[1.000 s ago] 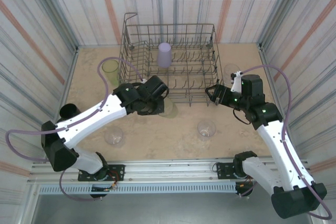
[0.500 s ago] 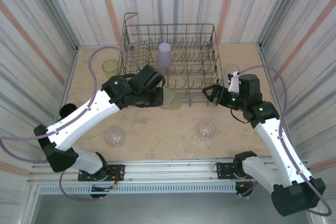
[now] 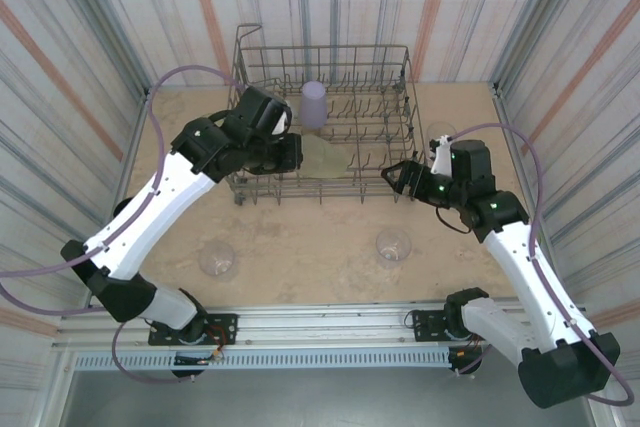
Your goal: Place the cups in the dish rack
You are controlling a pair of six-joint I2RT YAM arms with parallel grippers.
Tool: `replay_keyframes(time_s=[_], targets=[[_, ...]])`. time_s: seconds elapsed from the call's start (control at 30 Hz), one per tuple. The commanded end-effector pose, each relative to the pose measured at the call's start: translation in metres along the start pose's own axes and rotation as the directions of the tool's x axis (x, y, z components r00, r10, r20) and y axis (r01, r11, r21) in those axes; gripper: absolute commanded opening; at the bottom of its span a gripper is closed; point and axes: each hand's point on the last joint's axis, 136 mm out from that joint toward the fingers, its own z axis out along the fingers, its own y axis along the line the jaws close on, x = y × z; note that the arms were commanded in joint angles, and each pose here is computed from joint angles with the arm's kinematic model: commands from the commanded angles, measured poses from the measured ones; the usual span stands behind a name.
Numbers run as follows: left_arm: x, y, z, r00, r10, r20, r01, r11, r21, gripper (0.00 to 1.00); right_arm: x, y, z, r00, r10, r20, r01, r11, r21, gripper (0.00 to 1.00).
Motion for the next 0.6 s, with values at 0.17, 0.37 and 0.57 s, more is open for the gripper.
replay_keyframes(time_s=[0.17, 0.37, 0.57], targets=[[-0.043, 0.004, 0.004, 1.0, -0.003, 0.023, 0.0, 0.987, 0.159, 0.0, -0.021, 0.034, -0.001, 0.999, -0.036, 0.032, 0.039, 0.996, -0.081, 0.99], [-0.063, 0.017, 0.023, 0.998, -0.06, -0.015, 0.062, 0.969, 0.24, 0.0, -0.033, 0.051, 0.014, 0.999, -0.019, 0.029, 0.023, 0.989, -0.143, 0.99], [-0.079, 0.02, 0.04, 0.988, -0.143, -0.051, 0.152, 0.92, 0.36, 0.0, -0.044, 0.071, 0.03, 1.0, 0.009, 0.021, -0.003, 0.969, -0.246, 0.99]])
